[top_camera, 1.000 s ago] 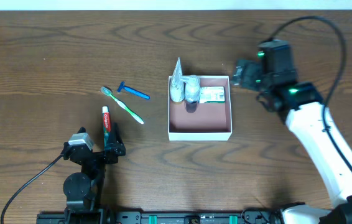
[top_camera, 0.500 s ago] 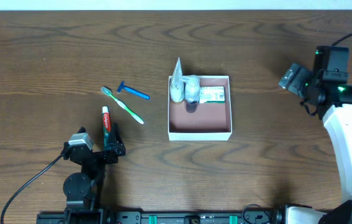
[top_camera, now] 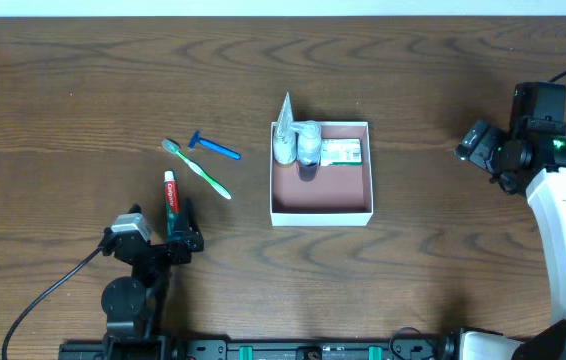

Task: Pack container
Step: 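Open the right gripper and retract it to the right side, then reach the left gripper to the Colgate toothpaste tube and grasp it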

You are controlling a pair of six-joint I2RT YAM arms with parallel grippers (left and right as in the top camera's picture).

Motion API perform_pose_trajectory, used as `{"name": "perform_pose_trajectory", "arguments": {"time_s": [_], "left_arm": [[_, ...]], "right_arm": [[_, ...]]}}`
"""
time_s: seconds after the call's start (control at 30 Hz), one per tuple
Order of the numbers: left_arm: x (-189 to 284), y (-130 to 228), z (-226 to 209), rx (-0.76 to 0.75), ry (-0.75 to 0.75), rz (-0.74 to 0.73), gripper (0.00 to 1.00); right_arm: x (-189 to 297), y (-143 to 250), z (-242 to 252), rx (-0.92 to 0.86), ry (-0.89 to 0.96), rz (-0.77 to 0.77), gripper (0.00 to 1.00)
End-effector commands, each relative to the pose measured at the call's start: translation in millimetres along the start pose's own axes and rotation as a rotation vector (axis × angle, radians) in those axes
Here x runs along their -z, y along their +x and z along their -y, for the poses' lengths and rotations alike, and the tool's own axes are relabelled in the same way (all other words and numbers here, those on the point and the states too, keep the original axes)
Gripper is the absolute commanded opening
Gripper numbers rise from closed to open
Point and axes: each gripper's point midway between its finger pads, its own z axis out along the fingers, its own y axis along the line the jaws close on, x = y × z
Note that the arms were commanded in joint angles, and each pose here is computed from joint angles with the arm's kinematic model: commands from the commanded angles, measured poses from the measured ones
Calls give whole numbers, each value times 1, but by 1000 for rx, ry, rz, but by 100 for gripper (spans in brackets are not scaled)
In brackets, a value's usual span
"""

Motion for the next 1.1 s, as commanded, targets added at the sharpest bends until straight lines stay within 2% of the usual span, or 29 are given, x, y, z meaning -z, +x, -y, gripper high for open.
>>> {"name": "perform_pose_trajectory", "arguments": {"time_s": [0.0,0.2,0.37,0.47,0.63,0.8,1.07], "left_arm": [[2,12,4,90,10,-108,98],[1,-4,-4,88,-156,-316,98],[-25,-25,2,-3,-196,-512,98],[-46,-25,5,-73,-186,-627,98],[-74,11,-10,-91,-219,-766,98],[-79,53,-25,-137,-230,-919,98],[-81,85,-43,-191,-271,-1027,98]], "right_arm": [[8,-8,1,-17,-5,32,99],[8,-8,1,-17,-6,31,99],[8,-8,1,-17,-5,32,99],[8,-8,1,-17,-6,31,99],[8,-8,1,-17,-5,32,99],[8,-8,1,-17,-6,31,99],[8,-8,1,-17,-6,31,99]]}}
